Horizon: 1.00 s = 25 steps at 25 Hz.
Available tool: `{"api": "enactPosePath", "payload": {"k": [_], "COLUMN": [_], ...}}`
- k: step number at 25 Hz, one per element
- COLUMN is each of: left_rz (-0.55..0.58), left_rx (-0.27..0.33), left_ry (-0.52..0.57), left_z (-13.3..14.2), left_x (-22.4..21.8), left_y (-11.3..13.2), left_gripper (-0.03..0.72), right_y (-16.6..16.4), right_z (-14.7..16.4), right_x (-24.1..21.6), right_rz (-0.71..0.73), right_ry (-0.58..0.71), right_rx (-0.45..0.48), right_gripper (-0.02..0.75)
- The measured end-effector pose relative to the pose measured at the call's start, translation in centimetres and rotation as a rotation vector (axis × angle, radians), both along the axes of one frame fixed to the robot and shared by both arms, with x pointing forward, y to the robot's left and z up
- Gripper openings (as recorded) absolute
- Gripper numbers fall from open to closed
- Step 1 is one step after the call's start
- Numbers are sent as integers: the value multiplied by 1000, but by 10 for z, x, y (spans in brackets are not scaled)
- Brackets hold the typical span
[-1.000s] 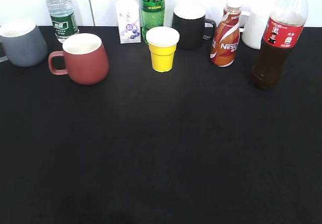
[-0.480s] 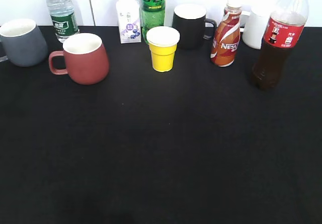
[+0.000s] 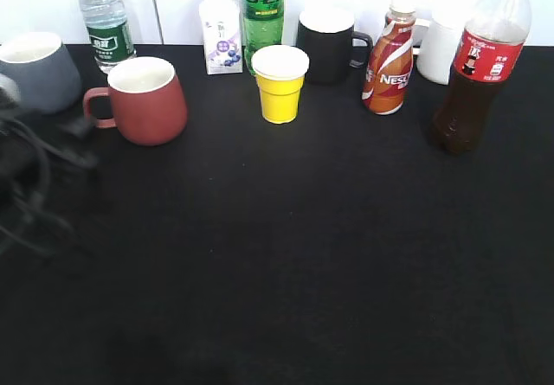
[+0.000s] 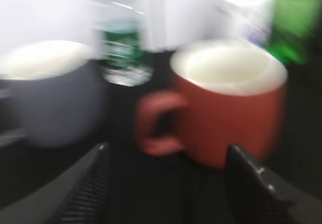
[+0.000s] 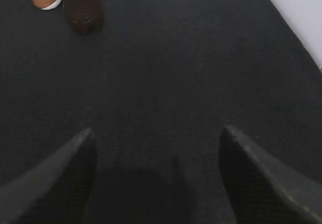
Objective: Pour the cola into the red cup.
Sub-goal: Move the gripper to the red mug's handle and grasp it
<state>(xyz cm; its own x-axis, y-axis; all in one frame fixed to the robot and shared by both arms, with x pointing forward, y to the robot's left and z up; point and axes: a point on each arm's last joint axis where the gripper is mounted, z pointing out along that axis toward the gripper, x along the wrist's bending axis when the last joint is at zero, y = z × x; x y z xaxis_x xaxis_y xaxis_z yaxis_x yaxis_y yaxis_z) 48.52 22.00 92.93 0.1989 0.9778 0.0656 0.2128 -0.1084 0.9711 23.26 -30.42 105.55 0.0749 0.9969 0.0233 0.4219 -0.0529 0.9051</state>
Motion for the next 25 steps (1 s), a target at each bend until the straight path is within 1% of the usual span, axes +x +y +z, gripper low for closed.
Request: {"api": "enactPosePath", "payload": {"k": [1, 2, 5, 7, 10, 14, 17, 21, 25], "left_rz": [-3, 8, 46, 60, 111, 109, 116, 116, 100], "left_rx": [5, 2, -29, -36, -34, -20, -30, -22, -19], "left_ry": [6, -18, -29, -22, 1, 33, 3, 12, -27], "left_z": [-7, -9, -13, -13, -18, -31, -27, -36, -31], "left_x": [1, 3, 19, 32, 46, 52, 65, 77, 93], "left_y": [-1, 0, -4, -5, 7, 6, 5, 5, 7], "left_gripper": [533, 533, 533, 533, 533, 533, 533, 531, 475], "right_y": [0, 0, 0, 0, 0, 0, 0, 0, 0], "right_z": [0, 0, 0, 0, 0, 0, 0, 0, 0], "right_x": [0, 0, 0, 0, 0, 0, 0, 0, 0], "right_rz": [0, 0, 0, 0, 0, 0, 0, 0, 0], "right_ry": [0, 0, 0, 0, 0, 0, 0, 0, 0], "right_rx": [0, 0, 0, 0, 0, 0, 0, 0, 1], "right_gripper": [573, 573, 573, 573, 573, 573, 573, 573, 573]}}
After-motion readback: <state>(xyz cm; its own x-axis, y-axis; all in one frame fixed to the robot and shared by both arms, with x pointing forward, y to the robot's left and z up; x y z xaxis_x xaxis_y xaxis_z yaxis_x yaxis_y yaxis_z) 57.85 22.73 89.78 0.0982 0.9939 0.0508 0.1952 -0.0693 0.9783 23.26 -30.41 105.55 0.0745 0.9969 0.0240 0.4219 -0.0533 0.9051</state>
